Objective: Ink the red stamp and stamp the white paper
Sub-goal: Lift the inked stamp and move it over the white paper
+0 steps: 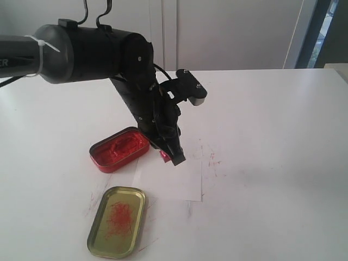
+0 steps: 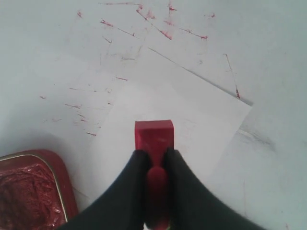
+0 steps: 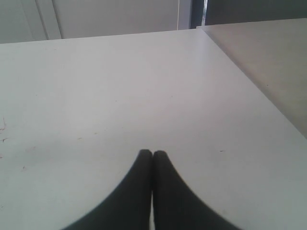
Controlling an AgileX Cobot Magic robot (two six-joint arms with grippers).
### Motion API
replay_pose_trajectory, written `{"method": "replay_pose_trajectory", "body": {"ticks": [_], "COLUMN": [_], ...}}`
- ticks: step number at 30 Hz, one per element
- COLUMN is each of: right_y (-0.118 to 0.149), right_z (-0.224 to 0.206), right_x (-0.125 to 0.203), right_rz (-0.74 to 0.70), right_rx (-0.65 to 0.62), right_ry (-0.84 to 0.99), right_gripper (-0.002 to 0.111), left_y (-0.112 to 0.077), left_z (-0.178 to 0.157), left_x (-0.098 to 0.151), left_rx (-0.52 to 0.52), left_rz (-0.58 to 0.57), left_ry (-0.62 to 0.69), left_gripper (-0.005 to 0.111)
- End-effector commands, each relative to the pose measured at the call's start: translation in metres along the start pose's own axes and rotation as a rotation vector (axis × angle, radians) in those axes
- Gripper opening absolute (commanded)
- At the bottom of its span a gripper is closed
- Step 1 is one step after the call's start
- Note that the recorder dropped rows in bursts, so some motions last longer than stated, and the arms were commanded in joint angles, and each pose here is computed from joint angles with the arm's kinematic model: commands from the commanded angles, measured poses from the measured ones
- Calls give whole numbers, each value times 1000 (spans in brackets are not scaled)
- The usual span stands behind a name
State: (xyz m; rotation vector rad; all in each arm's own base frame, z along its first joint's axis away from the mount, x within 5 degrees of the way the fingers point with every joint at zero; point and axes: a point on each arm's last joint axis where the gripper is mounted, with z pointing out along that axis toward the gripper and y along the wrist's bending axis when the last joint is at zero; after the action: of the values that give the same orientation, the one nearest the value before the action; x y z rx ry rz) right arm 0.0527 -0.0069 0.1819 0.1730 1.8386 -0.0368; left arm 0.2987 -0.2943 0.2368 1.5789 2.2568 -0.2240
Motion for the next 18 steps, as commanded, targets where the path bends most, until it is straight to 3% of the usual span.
{"method": "replay_pose_trajectory", "body": {"ticks": [1,10,18], "right_y": [0,0,0], "right_z": [0,0,0], "right_x": [0,0,0], "right_rz": [-4,-4,-4], "right_rx": [-5,-5,-5], "right_ry": [-13,-13,-13], "right_gripper": [0,0,0], "left_y": [-5,-5,0], "left_z": [0,4,20], "left_x": [0,-2,-9], "left_rx": [34,79,133], "left_rz": [-16,11,145], "left_ry": [4,76,144], "left_gripper": [0,0,0]}}
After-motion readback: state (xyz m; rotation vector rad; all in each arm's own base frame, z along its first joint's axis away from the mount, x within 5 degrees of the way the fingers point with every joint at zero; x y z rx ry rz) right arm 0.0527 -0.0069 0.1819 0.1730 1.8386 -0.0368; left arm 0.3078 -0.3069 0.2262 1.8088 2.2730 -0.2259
